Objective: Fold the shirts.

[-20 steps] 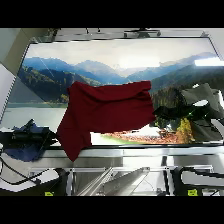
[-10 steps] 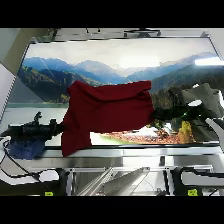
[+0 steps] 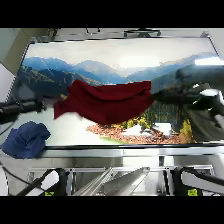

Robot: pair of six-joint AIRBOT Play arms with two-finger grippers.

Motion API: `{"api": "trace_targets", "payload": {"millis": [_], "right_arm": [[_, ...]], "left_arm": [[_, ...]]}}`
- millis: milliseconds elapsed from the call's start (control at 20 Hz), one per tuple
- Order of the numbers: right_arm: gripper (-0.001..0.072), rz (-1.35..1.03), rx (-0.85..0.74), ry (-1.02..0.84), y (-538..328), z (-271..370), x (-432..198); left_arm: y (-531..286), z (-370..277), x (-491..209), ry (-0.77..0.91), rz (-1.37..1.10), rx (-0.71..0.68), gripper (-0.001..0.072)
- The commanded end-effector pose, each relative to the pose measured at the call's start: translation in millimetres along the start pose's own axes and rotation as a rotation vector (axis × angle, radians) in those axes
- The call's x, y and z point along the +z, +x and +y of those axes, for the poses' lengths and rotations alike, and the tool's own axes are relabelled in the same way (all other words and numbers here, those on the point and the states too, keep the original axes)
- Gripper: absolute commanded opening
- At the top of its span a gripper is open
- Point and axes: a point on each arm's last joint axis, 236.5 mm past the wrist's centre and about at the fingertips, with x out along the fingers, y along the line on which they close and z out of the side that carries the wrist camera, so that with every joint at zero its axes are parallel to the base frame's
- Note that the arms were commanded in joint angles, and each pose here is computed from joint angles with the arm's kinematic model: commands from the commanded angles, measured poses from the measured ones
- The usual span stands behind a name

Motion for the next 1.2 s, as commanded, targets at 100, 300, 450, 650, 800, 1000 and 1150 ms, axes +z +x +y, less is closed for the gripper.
{"api": "trace_targets", "payload": {"millis": [100,300,450,650,800,1000,1150], "right_arm": [[0.0016,-0.412,0.183,-0.661,-119.0,291.3,60.4],[0.0016,-0.701,-0.033,-1.034,-172.0,409.0,28.3],[0.0016,-0.796,-0.221,-1.126,-180.3,422.1,15.5],[0.0015,-0.727,-0.353,-0.92,-187.1,346.5,46.2],[0.0015,-0.613,-0.266,-0.697,-168.3,256.2,73.5],[0.0015,-0.4,-0.255,-0.402,-106.8,106.5,83.3],[0.0015,-0.333,-0.326,-0.177,-82.0,-16.1,88.9]], "left_arm": [[-102.0,-258.6,20.5,0.574,-0.309,-0.411,0.0022],[-177.9,-378.5,-9.5,0.969,-0.613,-0.383,0.0022],[-200.2,-409.9,-5.2,1.133,-0.814,-0.127,0.0024],[-194.7,-366.2,30.7,1.082,-0.721,0.043,0.0024],[-140.6,-296.8,59.2,0.907,-0.477,-0.075,0.0024],[14.5,-155.9,80.7,0.641,-0.119,-0.033,0.0025],[97.2,-39.4,91.3,0.493,0.001,0.093,0.0025]]}}
